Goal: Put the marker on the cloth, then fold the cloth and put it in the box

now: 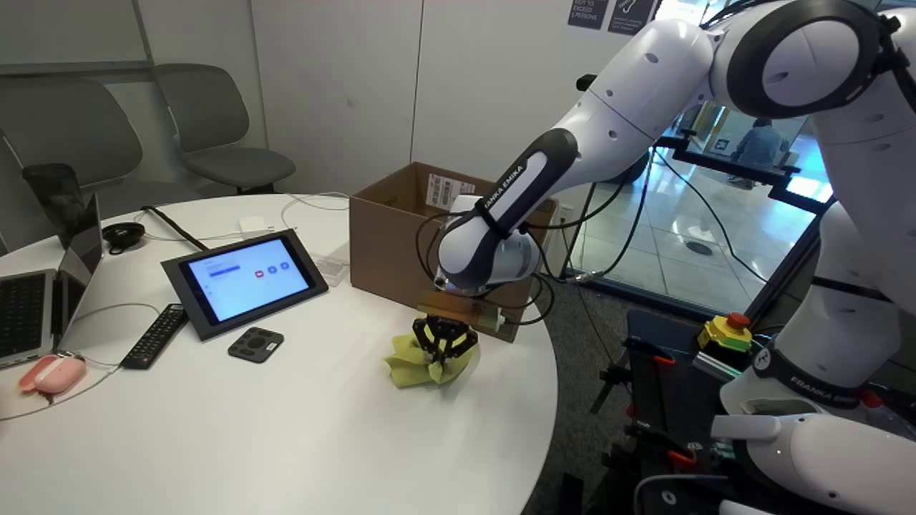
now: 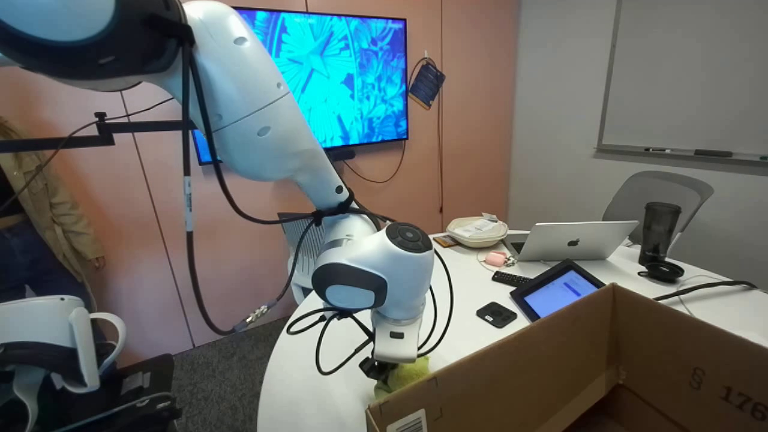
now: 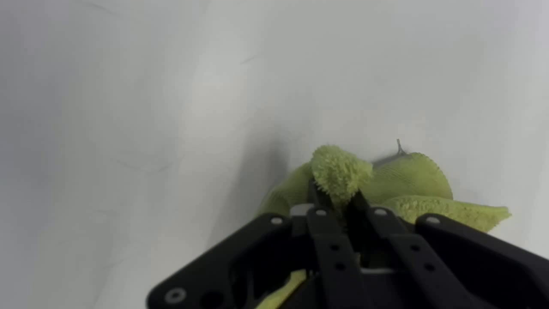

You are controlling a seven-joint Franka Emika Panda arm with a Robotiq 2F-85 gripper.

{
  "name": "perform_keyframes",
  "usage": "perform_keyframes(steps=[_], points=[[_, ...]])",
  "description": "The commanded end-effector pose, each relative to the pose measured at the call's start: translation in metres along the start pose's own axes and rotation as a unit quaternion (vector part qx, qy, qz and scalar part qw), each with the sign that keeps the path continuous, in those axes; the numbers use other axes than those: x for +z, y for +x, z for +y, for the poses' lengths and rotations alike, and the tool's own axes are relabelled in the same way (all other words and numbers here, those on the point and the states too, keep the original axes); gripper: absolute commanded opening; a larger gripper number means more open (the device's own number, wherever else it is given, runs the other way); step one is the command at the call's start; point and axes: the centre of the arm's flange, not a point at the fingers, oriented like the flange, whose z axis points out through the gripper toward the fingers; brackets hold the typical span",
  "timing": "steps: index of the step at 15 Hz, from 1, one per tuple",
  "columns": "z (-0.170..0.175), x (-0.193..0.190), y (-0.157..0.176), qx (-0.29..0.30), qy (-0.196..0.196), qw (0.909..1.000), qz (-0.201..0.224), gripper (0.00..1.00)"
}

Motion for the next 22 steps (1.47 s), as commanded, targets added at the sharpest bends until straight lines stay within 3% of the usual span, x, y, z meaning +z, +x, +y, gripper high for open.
perform_keyframes(steps=[1, 5, 9, 13, 17, 18, 22], points=[[-0.009, -0.009, -0.004, 0.032, 0.008, 0.9987, 0.038, 0.07], [-0.015, -0.039, -0.027, -0.048, 0.072, 0.996, -0.023, 0.06], [-0.034, -0.06, -0.059, -0.13, 0.118, 0.9822, -0.067, 0.04], [-0.053, -0.066, -0.095, -0.222, 0.148, 0.9585, -0.101, 0.04], [-0.061, -0.068, -0.116, -0.312, 0.165, 0.9247, -0.144, 0.04], [-0.06, -0.066, -0.115, -0.319, 0.166, 0.9204, -0.153, 0.04], [-0.049, -0.048, -0.085, -0.261, 0.143, 0.9435, -0.145, 0.05]])
